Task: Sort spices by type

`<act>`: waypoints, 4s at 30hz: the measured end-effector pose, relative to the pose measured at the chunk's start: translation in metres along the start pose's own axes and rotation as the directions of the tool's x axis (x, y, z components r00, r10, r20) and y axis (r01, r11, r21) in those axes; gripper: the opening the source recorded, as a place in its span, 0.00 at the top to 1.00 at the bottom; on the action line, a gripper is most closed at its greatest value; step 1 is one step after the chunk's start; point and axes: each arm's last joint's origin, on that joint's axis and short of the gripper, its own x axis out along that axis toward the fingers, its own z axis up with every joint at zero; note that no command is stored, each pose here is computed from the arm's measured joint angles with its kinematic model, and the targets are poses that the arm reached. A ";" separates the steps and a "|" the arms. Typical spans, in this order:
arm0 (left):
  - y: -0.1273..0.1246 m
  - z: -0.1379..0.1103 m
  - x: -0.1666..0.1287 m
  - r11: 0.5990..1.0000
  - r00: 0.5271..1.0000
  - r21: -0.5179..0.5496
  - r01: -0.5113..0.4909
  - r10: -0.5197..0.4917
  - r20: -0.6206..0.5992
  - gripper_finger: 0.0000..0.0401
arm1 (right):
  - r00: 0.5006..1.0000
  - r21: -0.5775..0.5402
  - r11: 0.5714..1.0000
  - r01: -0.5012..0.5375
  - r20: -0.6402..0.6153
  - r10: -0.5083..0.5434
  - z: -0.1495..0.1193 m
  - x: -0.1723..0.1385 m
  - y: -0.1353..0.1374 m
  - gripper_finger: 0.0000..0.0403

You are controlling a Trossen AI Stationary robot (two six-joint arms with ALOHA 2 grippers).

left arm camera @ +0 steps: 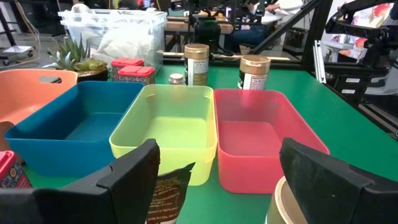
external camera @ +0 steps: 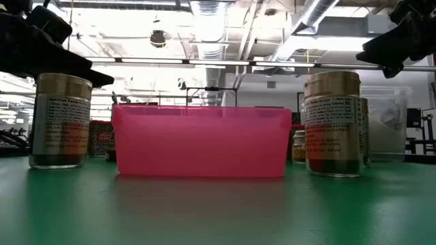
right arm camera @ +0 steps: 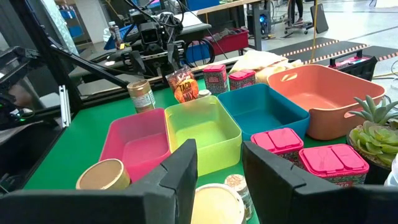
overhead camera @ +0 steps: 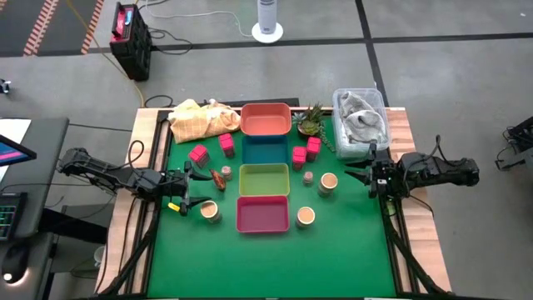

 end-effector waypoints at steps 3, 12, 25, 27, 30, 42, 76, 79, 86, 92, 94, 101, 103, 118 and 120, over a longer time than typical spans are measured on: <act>0.000 0.000 0.000 1.000 1.000 0.000 0.000 0.000 0.000 0.21 | 1.000 0.000 1.000 0.000 0.000 0.000 0.000 0.000 0.000 0.61; 0.000 0.001 0.000 0.991 1.000 -0.132 0.007 -0.006 0.009 0.21 | 1.000 0.000 1.000 0.000 0.000 0.000 0.000 0.000 0.000 0.61; 0.000 0.001 0.000 0.972 1.000 -0.235 -0.016 0.018 0.006 0.21 | 1.000 0.000 1.000 0.000 0.000 0.000 0.000 0.000 0.000 0.61; 0.001 0.000 0.000 0.974 1.000 -0.226 -0.021 0.022 0.003 0.21 | 1.000 -0.001 1.000 0.000 0.000 0.000 0.000 0.000 0.000 0.61; 0.001 0.000 0.000 0.972 1.000 -0.236 -0.021 0.022 0.004 0.21 | 0.997 0.001 0.997 0.075 0.029 -0.075 0.002 0.000 -0.003 0.61; -0.001 0.015 -0.002 0.974 0.997 -0.224 0.031 -0.015 0.071 0.21 | 0.989 0.125 0.985 0.121 0.067 -0.130 0.005 0.001 -0.005 0.61; 0.009 0.108 0.011 0.877 0.889 -0.158 -0.455 0.436 -0.139 0.21 | 0.928 0.078 0.964 0.253 0.261 -0.265 0.026 0.002 -0.011 0.61; 0.009 0.109 0.017 0.895 0.905 -0.178 -0.410 0.374 -0.206 0.21 | 0.955 0.062 0.983 0.171 0.233 -0.181 0.025 0.006 -0.008 0.61; 0.004 0.112 0.037 0.957 0.870 -0.068 -0.283 0.226 -0.439 0.22 | 0.993 -0.117 0.987 0.109 0.067 -0.102 0.017 0.034 0.001 0.59; 0.000 0.132 0.054 0.964 0.746 0.161 -0.211 0.265 -0.611 0.25 | 0.993 -0.282 0.952 0.116 0.040 -0.110 0.017 0.068 0.007 0.47; -0.002 0.141 0.061 0.962 0.714 0.204 -0.183 0.273 -0.644 0.26 | 0.992 -0.295 0.947 0.125 0.034 -0.120 0.016 0.075 0.006 0.41; -0.007 0.144 0.084 0.932 0.552 0.363 0.010 0.297 -0.779 0.27 | 0.989 -0.282 0.949 0.139 -0.015 -0.149 0.015 0.093 0.006 0.32; -0.008 0.139 0.090 0.917 0.502 0.393 0.072 0.307 -0.809 0.27 | 0.989 -0.260 0.956 0.139 -0.012 -0.147 0.015 0.097 0.006 0.32; -0.011 0.104 0.123 0.807 0.321 0.501 0.311 0.407 -0.855 0.29 | 0.995 -0.288 0.953 0.093 0.002 -0.097 0.006 0.121 0.017 0.32; -0.011 0.101 0.126 0.798 0.315 0.504 0.332 0.409 -0.856 0.33 | 0.995 -0.291 0.952 0.093 -0.007 -0.099 0.005 0.122 0.017 0.32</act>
